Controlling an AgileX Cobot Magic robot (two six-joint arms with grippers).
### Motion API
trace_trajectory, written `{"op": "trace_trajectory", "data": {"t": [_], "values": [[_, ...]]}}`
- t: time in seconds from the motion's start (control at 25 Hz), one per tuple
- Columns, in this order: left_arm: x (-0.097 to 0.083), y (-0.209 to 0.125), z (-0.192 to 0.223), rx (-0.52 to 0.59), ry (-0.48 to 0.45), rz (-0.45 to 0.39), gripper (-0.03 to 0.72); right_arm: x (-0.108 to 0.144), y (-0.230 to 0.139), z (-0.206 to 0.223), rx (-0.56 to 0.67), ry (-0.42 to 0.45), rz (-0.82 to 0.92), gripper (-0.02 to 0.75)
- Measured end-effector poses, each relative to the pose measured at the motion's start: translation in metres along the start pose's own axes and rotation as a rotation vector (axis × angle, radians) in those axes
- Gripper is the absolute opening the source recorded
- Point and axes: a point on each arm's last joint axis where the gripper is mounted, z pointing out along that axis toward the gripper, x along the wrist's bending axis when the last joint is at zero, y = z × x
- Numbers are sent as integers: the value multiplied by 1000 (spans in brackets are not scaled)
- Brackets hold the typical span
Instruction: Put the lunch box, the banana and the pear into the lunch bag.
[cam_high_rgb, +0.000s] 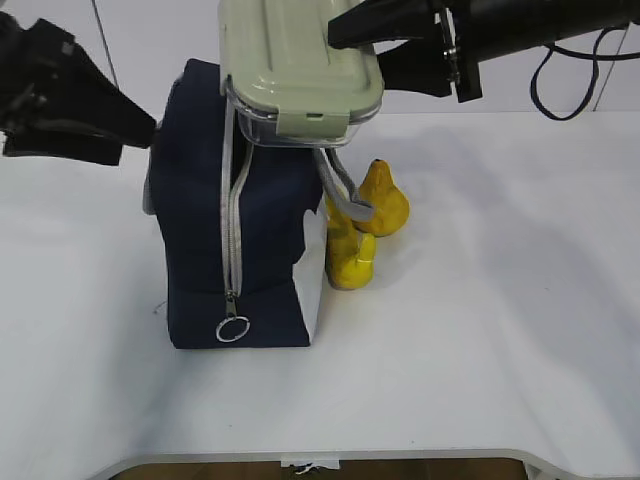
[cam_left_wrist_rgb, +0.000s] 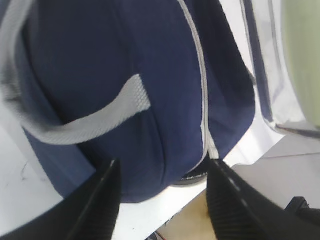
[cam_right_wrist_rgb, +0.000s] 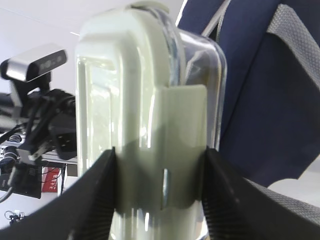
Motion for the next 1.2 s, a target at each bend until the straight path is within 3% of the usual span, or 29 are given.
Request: {"op": "trace_trajectory", "data": {"t": [0.4, 0.48, 0.52, 0.56, 0.64, 0.88, 1.2], "values": [[11, 15, 42, 83, -18, -8, 389, 3, 2, 0, -21, 30, 16, 375], [14, 15, 49, 100, -19, 4, 139, 4, 1, 2, -18, 33, 15, 375], [14, 15, 49, 100, -19, 4, 139, 5, 1, 3, -20, 33, 14, 375], [14, 15, 49, 100, -19, 25, 40, 6, 1, 6, -20, 32, 12, 375], [14, 15, 49, 101, -18, 33, 3, 8, 0, 13, -22, 27, 6, 375], [14, 15, 49, 105, -20, 38, -2, 4, 3, 25, -76, -18, 13, 375], [14, 14, 48, 115, -23, 40, -3, -40, 4, 47, -75, -47, 124, 375]]}}
